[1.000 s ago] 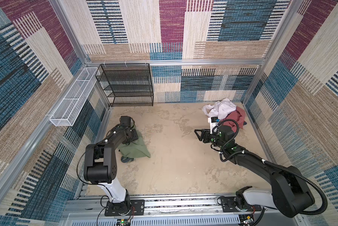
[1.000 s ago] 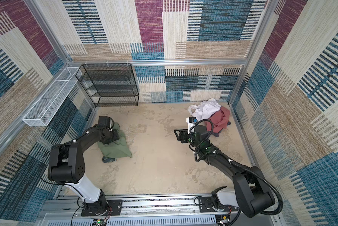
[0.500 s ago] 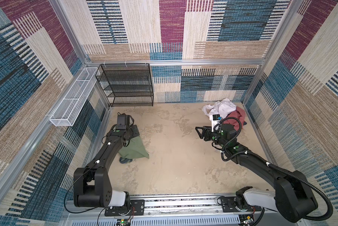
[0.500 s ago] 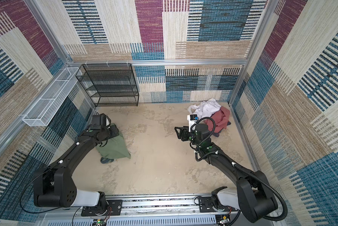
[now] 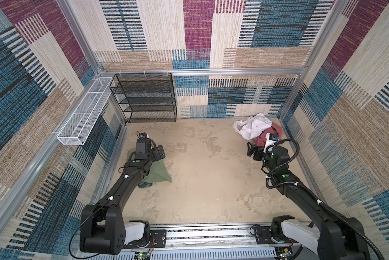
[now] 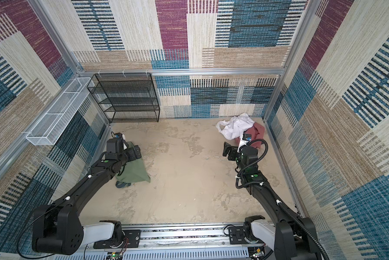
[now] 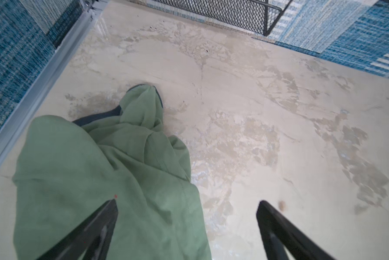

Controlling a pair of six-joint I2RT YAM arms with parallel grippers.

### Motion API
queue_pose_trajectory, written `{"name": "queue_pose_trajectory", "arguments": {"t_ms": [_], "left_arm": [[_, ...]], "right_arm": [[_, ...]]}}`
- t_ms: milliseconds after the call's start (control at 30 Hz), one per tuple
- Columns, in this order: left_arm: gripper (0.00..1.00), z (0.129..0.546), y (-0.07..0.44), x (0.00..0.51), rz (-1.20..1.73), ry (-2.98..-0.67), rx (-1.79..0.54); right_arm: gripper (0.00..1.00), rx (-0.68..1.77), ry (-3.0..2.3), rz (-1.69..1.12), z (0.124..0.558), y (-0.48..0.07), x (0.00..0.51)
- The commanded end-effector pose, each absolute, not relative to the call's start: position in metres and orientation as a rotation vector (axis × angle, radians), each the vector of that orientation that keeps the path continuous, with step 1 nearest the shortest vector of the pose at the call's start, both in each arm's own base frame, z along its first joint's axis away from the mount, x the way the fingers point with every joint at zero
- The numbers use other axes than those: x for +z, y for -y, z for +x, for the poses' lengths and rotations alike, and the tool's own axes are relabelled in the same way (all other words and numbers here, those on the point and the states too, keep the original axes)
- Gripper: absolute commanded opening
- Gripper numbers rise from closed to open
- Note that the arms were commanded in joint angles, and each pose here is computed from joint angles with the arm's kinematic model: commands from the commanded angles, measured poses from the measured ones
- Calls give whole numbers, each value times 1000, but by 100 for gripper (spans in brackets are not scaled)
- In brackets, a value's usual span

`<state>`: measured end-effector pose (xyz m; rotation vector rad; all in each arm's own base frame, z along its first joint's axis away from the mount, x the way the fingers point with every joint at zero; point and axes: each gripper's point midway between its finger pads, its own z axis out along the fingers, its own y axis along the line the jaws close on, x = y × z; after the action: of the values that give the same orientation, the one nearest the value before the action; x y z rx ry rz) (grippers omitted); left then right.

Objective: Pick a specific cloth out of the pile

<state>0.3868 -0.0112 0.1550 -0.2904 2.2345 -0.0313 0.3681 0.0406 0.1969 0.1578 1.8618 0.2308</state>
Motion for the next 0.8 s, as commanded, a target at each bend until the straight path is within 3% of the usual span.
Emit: {"name": "queue_pose_trajectory", "arguments": {"t_ms": [0,300,500,767], "left_arm": [[100,404,-5,163,-243,-2136,113],[100,408,-19,130,-109,-2081,293],[99,400,-15,124,-58,-1988,226],[99,398,-13,116,-47,-1934,164]], "right_arm": [[100,55,-1761,247,370,-5,204],[100,-176,-1680,359,361,39,170],[100,-266,-1611,375,352,52,160],[100,-168,-1546,268,358,34,168]]}}
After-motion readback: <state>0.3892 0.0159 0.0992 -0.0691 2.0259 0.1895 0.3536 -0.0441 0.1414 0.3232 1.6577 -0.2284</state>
